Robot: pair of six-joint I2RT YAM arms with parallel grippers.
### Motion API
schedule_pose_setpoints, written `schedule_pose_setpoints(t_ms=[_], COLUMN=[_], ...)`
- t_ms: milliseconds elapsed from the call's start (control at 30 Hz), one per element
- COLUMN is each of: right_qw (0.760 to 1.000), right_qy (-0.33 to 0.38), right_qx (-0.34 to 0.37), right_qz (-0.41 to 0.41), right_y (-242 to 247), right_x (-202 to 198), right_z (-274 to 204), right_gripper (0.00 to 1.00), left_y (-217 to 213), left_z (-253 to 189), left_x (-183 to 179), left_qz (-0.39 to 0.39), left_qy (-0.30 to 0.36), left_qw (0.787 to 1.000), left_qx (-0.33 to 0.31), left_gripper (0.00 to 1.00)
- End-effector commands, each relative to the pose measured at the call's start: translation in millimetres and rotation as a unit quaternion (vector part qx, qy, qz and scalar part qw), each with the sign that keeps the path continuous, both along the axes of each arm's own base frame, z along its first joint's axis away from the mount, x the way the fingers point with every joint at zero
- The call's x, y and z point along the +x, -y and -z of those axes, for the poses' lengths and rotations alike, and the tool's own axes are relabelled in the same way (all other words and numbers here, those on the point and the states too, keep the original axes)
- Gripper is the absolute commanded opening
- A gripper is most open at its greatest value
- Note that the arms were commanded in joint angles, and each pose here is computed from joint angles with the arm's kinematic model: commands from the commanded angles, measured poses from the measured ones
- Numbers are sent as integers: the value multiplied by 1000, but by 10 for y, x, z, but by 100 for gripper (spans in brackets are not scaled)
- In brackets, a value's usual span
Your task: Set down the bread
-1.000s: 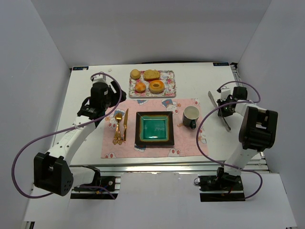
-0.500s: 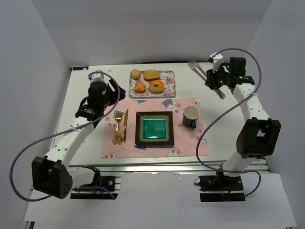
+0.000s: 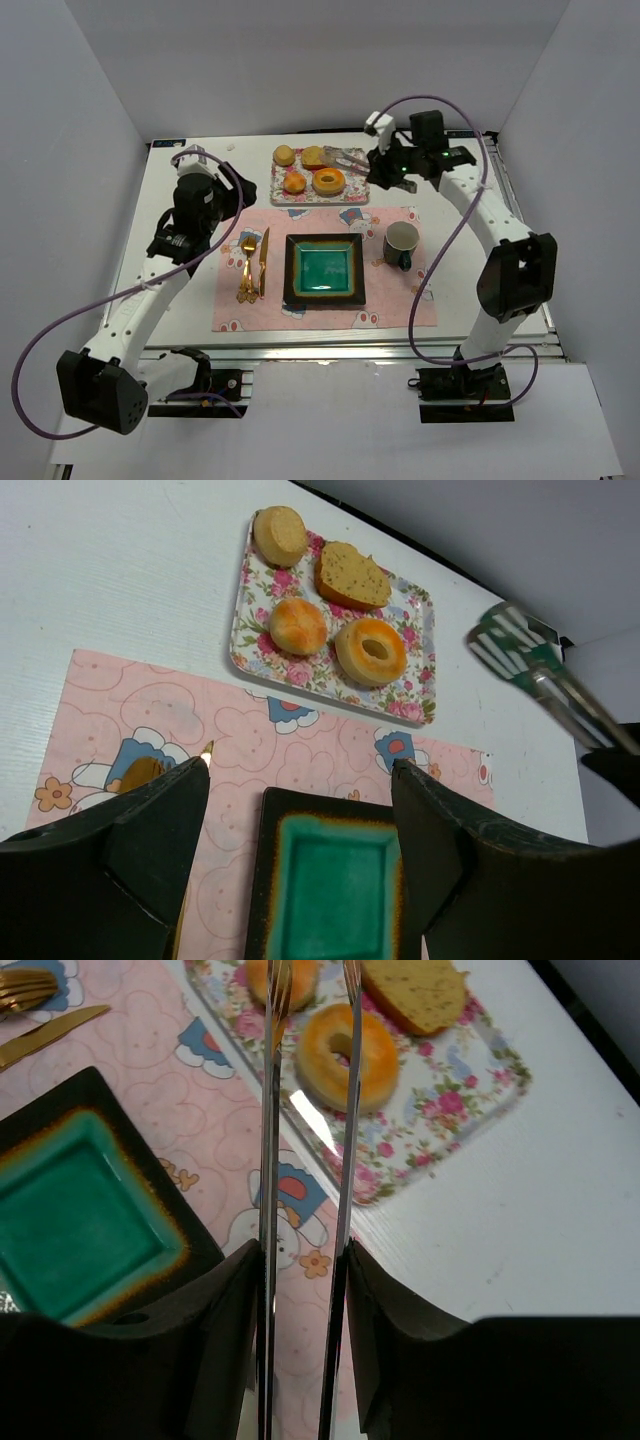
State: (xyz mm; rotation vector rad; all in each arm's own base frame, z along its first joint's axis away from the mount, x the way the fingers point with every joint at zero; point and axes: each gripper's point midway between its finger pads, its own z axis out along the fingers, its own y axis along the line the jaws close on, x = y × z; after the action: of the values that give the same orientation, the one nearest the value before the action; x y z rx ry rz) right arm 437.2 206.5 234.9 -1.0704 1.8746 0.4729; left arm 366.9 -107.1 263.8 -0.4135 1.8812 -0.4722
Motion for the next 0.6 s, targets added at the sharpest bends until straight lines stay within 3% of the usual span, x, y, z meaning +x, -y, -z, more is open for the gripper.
schedule_pose_setpoints(t_ms=[0, 567], right_qw=[999, 981], right_qy=[15, 99], right_qx=[-22, -142], right_qz=[-46, -82], right_y=[-387, -1072], right_x=[-57, 205], right_z=[33, 564], right_gripper=[44, 47], left_y=[-105, -187], left_z=[-173, -80], left_x=[-81, -200], left_qz=[-19, -37], left_qy=[17, 14], left_qw=[1000, 999], left_qx=[-4, -12], left_gripper=[83, 83])
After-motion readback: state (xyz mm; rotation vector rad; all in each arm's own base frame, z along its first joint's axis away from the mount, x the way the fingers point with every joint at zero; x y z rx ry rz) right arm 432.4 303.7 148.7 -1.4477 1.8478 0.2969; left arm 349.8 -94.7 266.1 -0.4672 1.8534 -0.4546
